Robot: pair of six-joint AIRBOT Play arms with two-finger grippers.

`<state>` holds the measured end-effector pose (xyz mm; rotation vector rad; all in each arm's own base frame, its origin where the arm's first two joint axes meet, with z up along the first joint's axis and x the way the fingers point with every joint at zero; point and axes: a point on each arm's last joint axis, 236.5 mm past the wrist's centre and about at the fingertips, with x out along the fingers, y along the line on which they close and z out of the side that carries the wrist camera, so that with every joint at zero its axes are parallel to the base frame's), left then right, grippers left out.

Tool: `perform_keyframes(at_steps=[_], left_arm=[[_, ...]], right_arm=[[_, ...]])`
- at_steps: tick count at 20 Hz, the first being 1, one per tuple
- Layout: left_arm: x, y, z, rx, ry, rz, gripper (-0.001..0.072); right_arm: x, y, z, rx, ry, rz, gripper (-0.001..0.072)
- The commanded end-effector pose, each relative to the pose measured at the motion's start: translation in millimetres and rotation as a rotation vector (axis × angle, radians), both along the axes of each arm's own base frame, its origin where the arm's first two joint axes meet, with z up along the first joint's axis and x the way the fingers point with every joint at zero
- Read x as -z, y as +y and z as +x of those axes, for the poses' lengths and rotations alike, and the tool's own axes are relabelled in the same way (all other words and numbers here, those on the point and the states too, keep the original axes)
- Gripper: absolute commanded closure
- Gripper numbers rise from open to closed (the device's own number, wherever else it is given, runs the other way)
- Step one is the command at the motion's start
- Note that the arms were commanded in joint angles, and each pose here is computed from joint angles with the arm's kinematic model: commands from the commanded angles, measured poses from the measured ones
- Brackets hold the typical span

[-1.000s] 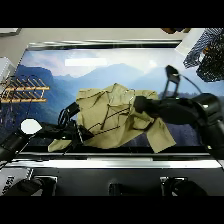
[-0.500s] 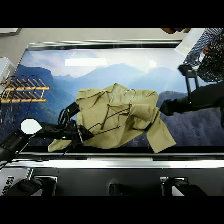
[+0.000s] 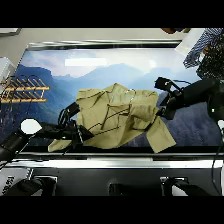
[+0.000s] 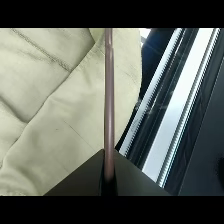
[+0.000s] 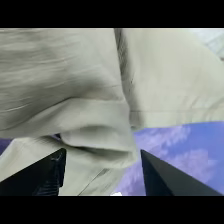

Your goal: Fold the clothes and pants, and hang the long-sleeved shirts on hangers.

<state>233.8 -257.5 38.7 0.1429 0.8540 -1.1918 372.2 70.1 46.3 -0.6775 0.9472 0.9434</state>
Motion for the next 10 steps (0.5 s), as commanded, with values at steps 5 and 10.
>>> perform_keyframes(at_steps=[5,10], left_arm=[[1,1,0,0.003,-0.002,0.007,0.0690],[1,1,0,0.003,-0.002,0.007,0.0690]], right_arm=[[18,17,20,-0.030,-0.011,0.077,0.0172],[31,28,20,-0.024,0.039,0.139,0.0172]])
